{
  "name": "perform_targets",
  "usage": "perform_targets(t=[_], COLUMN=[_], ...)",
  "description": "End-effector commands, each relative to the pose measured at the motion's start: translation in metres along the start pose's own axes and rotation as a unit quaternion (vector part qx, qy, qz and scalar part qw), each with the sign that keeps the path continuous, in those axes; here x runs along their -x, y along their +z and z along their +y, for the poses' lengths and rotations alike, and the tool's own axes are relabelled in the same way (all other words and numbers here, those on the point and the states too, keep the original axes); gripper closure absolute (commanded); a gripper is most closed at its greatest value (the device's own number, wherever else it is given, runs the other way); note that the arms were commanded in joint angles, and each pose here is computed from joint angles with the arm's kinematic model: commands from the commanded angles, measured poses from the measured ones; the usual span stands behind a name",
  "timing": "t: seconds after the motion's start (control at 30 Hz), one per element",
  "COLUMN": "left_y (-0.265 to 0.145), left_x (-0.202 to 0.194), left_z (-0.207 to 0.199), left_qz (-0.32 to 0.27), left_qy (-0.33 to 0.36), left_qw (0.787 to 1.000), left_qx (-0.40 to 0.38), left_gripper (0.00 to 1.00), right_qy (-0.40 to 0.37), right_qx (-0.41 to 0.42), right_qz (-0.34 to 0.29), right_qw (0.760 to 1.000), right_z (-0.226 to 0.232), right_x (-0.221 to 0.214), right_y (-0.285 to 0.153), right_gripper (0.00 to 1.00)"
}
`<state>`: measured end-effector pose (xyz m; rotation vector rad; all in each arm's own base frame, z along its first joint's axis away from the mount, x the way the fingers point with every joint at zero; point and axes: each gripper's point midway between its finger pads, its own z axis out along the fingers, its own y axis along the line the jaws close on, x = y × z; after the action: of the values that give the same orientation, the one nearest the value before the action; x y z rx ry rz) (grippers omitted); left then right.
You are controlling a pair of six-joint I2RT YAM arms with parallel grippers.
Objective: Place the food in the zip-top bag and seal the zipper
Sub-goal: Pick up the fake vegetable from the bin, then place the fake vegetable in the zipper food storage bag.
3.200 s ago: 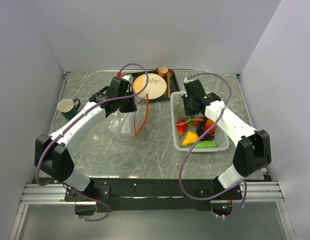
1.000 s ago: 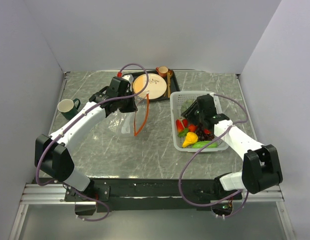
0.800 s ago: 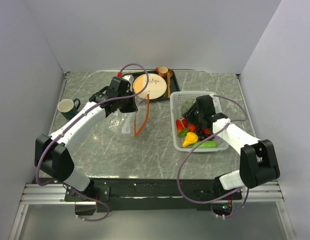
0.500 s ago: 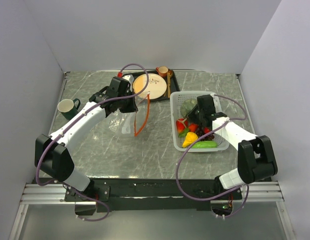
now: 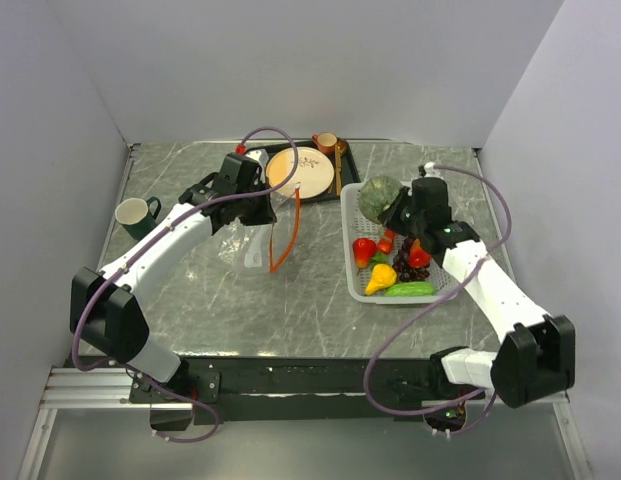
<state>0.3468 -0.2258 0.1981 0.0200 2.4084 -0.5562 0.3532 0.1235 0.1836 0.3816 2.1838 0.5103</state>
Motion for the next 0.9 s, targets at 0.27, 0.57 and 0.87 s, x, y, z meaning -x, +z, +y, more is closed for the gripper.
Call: perform_targets(t=[0.27, 0.57, 0.87], left_y=[0.003, -0.009, -0.027], left_x=[0.015, 0.02, 0.028], left_z=[-0.012, -0.017, -0.026], left_qz=[-0.018, -0.028, -0.05], left_qy=[-0.003, -0.008, -0.014], left_qw=[1.0, 0.999, 0.997], left_qx=[-0.024, -0.033, -0.054], left_gripper=[0.99, 0.99, 0.99], right_qy=[-0.176, -0.155, -0.125], right_qx=[0.298, 0.405, 0.438], right_qz=[0.097, 0.115, 0.125], right_qw=[0.933, 0.894, 0.881], right_z=[0.12, 0.162, 0.176], right_x=[-0.042, -0.065, -0.08], right_y=[-0.071, -0.073, -0.055], right_gripper=[1.0, 1.0, 1.0])
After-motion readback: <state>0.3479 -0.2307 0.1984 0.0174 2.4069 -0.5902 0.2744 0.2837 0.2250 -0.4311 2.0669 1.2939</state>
